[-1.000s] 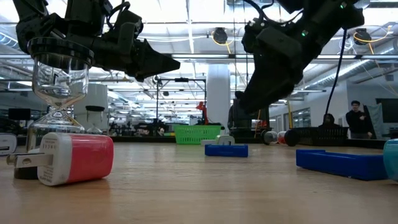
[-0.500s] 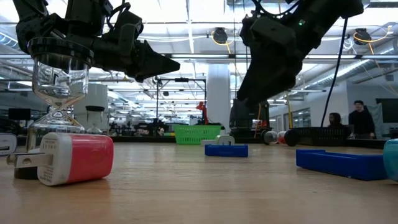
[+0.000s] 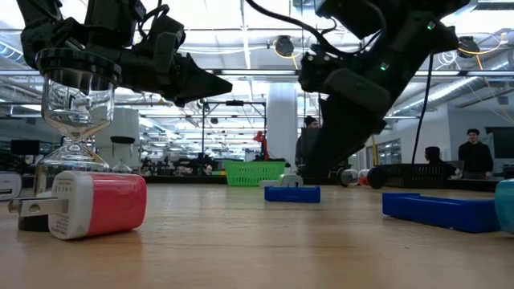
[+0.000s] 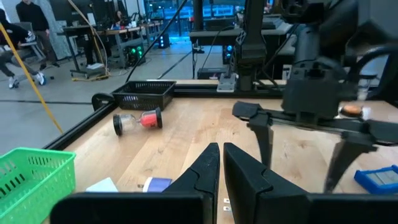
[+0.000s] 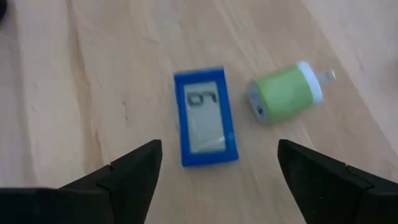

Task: Pick & Place Office items
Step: Put the yellow hourglass into the green basket

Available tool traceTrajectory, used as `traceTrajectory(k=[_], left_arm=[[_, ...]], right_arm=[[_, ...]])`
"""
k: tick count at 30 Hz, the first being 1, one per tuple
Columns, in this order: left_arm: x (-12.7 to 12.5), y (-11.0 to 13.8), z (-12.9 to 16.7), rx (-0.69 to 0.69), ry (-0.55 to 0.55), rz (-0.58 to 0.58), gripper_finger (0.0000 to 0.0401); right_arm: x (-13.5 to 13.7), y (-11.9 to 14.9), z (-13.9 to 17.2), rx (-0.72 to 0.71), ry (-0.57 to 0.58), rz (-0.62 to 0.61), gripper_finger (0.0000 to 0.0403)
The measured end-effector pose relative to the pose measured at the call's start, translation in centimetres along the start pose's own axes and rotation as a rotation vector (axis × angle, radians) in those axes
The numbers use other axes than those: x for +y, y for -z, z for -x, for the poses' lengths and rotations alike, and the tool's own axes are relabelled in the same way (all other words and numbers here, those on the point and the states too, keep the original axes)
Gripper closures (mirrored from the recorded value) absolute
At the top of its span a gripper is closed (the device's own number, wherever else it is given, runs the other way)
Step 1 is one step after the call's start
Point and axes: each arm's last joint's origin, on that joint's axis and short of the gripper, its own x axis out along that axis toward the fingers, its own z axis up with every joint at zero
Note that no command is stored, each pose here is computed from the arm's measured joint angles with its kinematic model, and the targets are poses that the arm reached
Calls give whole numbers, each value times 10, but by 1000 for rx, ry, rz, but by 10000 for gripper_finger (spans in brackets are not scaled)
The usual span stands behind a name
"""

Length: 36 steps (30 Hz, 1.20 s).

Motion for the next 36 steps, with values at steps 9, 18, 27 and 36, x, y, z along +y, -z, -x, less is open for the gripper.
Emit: traceTrajectory(k=[9,18,27,36], left_arm=[[0,0,0,-1,0,0,370],[0,0,0,-1,0,1,370],[0,0,0,-3,0,4,370],[0,0,0,-3,-1,5,370]], right_arm=[[5,6,-10,15,-33,45,116],[6,9,-18,26,-35,43,134],[6,10,-18,36,-47,28,209],[3,7,-5,56,-34,4,210]])
